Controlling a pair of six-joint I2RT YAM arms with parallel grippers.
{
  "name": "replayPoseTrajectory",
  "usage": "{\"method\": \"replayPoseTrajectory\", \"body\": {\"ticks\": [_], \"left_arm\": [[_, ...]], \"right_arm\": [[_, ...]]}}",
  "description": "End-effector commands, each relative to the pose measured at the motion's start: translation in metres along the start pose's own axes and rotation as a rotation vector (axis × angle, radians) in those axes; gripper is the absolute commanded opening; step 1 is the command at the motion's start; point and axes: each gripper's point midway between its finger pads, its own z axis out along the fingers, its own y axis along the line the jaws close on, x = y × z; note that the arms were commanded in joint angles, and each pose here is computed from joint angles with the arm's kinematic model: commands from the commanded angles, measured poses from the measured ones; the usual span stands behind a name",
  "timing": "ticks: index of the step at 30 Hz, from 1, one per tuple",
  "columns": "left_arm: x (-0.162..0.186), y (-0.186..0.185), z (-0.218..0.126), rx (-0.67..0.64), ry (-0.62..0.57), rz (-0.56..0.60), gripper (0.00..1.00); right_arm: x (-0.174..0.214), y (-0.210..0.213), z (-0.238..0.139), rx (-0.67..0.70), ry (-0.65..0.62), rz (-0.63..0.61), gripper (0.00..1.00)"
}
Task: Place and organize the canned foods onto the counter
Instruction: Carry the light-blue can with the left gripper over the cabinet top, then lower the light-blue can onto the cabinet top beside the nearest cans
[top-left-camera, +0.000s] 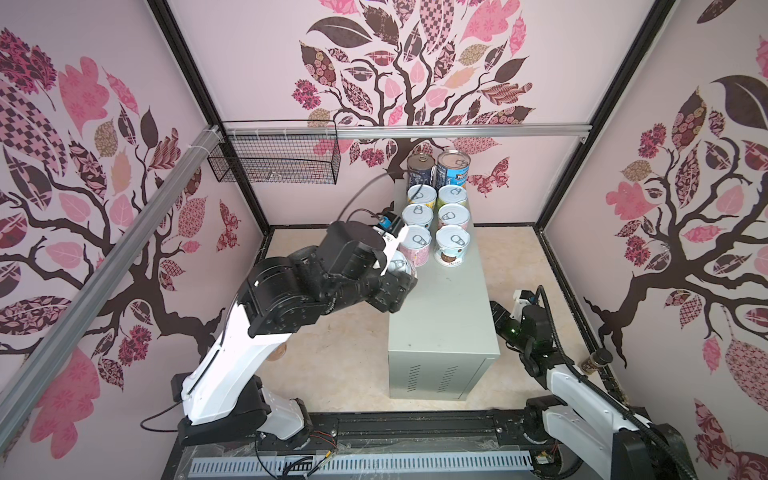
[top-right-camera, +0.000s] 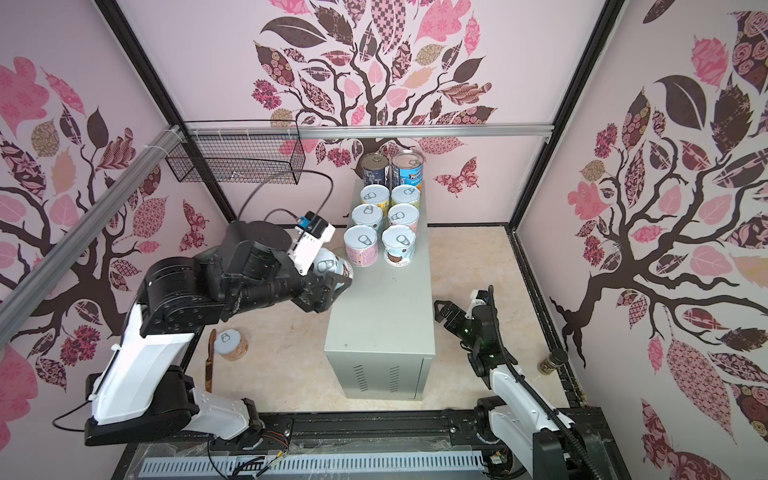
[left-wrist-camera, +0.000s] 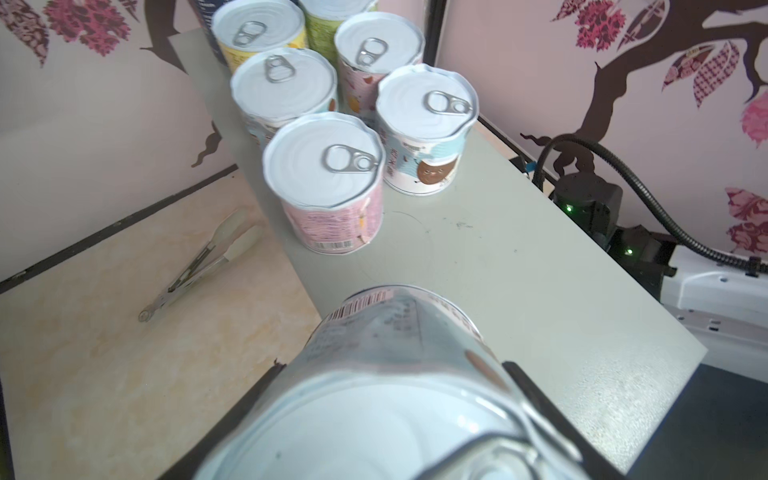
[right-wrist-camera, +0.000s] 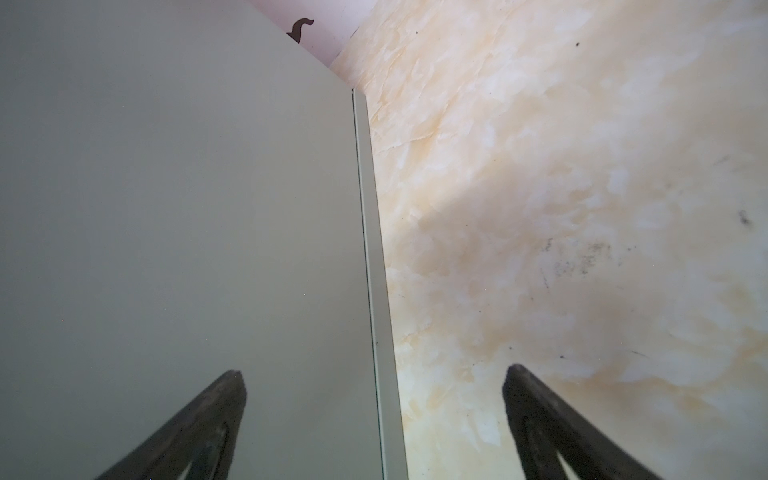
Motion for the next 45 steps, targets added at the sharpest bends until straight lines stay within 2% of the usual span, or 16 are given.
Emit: {"method": "replayPoseTrajectory", "body": {"ticks": [1,9,21,31,38,45], "left_arm": [[-0.011,-0.011,-0.004,-0.014,-0.045,0.035,0.58],[-0.004,-0.058,0.025,0.043,0.021,0.125,0.57],[-0.032,-0.080,0.063,0.023,-0.017,0.158,0.59],[-0.041,-0.061,0.092,-0.010,-0.006,0.094,0.58],[-0.042,-0.064,0.106,0.007,0.005,0.085,0.59],[-0.039,-0.062,0.116,-0.003,0.023,0.088,0.65]], "right_arm": [[-0.002,0.004,0.002,-0.013,-0.001,-0.015,1.00],[0.000,0.004,0.004,-0.016,0.011,-0.011,1.00],[0.002,0.007,0.002,-0.031,0.013,-0.010,1.00],[0.004,0.010,0.001,-0.050,0.013,-0.003,1.00],[0.005,0.012,0.001,-0.059,0.015,0.001,1.00],[0.005,0.013,0.000,-0.063,0.015,0.001,1.00]]}}
